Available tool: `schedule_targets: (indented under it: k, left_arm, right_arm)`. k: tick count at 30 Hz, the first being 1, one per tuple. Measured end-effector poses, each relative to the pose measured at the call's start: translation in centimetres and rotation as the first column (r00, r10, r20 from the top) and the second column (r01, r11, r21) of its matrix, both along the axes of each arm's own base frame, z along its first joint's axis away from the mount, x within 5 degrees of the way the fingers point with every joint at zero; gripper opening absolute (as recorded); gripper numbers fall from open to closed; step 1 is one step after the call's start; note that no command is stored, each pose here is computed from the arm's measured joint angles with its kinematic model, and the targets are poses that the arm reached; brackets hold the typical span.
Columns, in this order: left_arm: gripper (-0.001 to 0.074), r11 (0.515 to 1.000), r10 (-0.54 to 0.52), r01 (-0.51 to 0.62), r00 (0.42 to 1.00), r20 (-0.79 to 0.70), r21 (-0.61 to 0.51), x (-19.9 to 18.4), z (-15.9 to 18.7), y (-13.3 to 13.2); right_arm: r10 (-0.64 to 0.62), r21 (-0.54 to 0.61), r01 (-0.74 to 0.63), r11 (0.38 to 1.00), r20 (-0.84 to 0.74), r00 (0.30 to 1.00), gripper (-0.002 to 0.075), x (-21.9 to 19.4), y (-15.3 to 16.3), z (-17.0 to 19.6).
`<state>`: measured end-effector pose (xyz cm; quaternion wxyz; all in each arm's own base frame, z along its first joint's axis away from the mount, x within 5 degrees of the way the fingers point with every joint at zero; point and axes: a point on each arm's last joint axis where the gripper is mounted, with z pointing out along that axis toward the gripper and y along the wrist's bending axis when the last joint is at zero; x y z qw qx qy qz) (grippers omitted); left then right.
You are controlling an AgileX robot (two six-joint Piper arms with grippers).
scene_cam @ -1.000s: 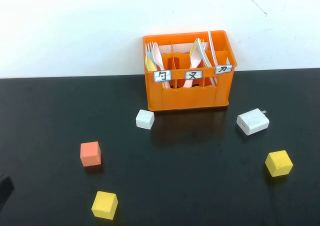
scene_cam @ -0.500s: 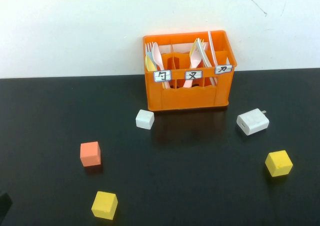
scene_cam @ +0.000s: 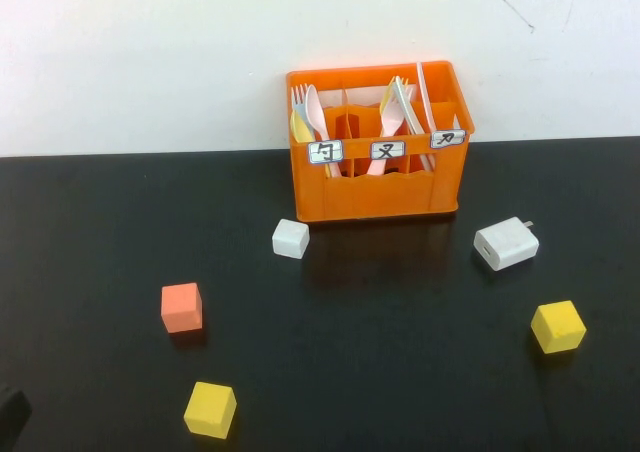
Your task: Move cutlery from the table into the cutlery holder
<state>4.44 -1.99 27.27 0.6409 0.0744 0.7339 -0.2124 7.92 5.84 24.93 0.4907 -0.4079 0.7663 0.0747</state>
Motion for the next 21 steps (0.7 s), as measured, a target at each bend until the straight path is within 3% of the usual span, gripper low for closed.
schedule_targets:
  k: [4, 15, 21]
  left_arm:
    - [-0.0001, 0.999, 0.041, -0.041, 0.999, -0.028, -0.002, 0.1, -1.4, 0.2]
    - [-0.0001, 0.93, 0.368, -0.368, 0.923, -0.111, 0.02, 0.6, -6.9, 1.8]
    - [-0.0001, 0.909, 0.404, -0.416, 0.891, -0.208, -0.018, 0.8, -9.5, 2.0]
  right_arm:
    - [0.0, 0.0, 0.0, 1.0, 0.0, 1.0, -0.0002, 0.0, 0.0, 0.0]
    - [0.0, 0.001, 0.0, 1.0, -0.001, 1.0, -0.0002, 0.0, 0.0, 0.0]
    - [0.0, 0.001, 0.0, 1.0, -0.001, 1.0, -0.0002, 0.0, 0.0, 0.0]
